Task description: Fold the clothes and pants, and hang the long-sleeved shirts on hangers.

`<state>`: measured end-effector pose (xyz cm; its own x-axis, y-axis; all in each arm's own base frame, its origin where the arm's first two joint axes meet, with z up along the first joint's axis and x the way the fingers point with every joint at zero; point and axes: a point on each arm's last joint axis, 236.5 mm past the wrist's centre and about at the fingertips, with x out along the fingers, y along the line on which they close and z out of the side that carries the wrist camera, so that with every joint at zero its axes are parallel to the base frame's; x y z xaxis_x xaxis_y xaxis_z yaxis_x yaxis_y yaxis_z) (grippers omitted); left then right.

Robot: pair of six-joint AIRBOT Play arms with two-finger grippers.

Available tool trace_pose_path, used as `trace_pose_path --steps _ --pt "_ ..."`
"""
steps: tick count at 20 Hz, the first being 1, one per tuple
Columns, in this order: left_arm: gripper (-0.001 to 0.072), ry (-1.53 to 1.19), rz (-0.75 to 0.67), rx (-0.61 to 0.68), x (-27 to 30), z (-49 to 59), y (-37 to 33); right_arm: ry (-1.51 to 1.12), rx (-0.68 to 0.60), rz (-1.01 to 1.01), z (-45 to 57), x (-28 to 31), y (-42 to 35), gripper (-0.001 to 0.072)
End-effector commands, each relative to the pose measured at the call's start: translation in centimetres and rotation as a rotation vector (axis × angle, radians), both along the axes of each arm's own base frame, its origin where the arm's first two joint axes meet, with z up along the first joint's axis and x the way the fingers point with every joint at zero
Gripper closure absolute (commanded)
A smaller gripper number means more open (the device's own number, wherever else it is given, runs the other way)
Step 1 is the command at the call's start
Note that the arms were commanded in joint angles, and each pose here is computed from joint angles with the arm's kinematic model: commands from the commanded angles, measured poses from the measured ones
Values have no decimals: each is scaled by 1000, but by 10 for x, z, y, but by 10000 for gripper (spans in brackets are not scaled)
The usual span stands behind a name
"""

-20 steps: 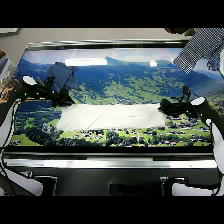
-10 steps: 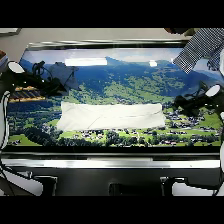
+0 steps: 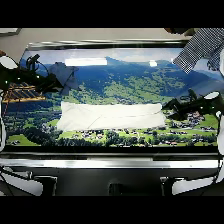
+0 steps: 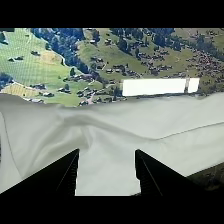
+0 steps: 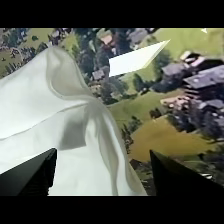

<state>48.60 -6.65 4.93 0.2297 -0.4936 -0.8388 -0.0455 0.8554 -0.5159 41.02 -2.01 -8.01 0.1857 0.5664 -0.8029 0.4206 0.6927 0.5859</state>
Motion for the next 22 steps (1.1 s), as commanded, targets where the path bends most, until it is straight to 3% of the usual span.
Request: trace_pose_path --steps 1,9,10,12,16,17,18,20,22 --pt "292 0 3 2 0 1 1 9 65 12 -8 0 10 53" --pt "292 4 3 1 0 -1 1 66 128 -2 -23 -20 26 66" --pt "292 4 3 1 0 -1 1 70 134 -1 -25 -22 28 98" --pt "291 5 3 0 0 -1 1 70 133 7 -28 -24 31 218" --pt "293 17 21 -7 -1 -1 0 22 88 49 -32 -12 51 644" --pt "315 23 16 -9 -2 0 -1 9 78 58 -30 -9 55 678" --pt "398 36 7 -9 -6 0 -1 -8 70 63 -25 -7 57 678" --pt "691 71 -15 -12 -16 -2 -3 -48 49 61 -5 -3 55 679" --pt "688 74 -33 -12 -18 -2 -12 -89 14 63 23 -5 50 679"
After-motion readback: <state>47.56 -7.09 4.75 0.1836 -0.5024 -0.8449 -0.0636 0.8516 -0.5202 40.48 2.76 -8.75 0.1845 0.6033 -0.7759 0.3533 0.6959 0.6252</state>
